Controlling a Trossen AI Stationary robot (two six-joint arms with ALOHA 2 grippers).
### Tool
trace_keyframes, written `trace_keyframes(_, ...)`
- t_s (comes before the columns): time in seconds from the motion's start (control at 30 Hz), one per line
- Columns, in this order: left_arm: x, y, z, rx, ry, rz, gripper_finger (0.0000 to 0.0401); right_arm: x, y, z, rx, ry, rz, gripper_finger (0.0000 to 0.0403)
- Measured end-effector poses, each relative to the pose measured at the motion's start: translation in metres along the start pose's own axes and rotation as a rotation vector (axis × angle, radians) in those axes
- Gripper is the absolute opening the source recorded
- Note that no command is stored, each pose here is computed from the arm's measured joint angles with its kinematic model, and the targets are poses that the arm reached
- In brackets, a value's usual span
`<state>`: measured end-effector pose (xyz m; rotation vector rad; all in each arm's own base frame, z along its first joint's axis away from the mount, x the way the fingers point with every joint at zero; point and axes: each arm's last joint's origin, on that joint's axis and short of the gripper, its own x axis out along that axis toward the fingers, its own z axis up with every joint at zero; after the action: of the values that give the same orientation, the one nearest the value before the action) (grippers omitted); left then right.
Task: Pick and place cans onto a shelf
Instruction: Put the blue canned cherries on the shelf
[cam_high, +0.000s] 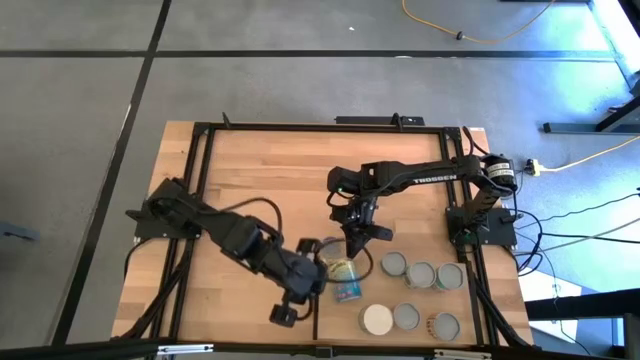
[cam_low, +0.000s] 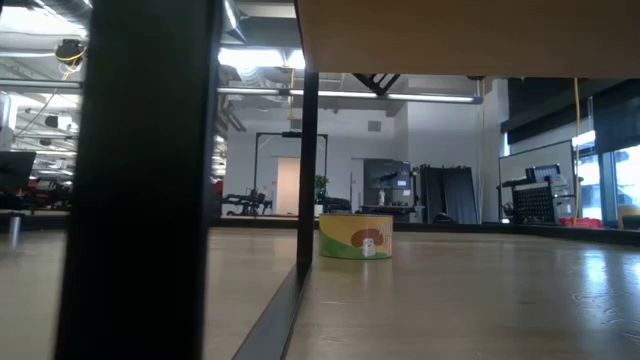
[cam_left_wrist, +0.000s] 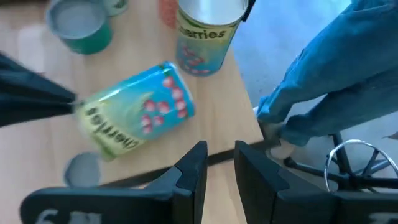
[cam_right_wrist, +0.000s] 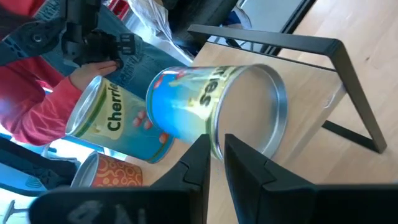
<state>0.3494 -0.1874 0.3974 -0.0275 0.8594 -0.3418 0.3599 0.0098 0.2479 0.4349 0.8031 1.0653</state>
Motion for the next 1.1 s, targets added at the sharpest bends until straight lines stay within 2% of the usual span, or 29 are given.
trace_keyframes(0.23, 0.031, -0.011, -0.004, 0.022, 0.042, -0.007, 0.0073, 0.006, 0.004, 0.001, -0.019, 0.003, 0.035, 0.0051)
trace_keyframes(0.47, 0.041, -0.02, -0.008, 0.092, 0.06, -0.019, 0.0073, 0.012, 0.005, 0.002, -0.038, 0.016, 0.01, 0.0051)
trace_keyframes(0.67, 0.048, -0.02, -0.009, 0.139, 0.07, -0.009, 0.0073, 0.012, 0.005, 0.002, -0.035, 0.017, 0.006, 0.0051)
trace_keyframes(0.8, 0.064, -0.016, -0.018, 0.143, 0.118, 0.003, 0.0073, 0.012, 0.005, 0.002, -0.034, 0.017, 0.006, 0.0051)
trace_keyframes(0.93, 0.073, -0.013, -0.017, 0.137, 0.077, -0.038, 0.0073, 0.012, 0.005, 0.002, -0.034, 0.017, 0.006, 0.0051)
trace_keyframes(1.1, 0.074, -0.011, -0.017, 0.133, 0.075, -0.032, 0.0073, 0.012, 0.005, 0.002, -0.034, 0.017, 0.006, 0.0051)
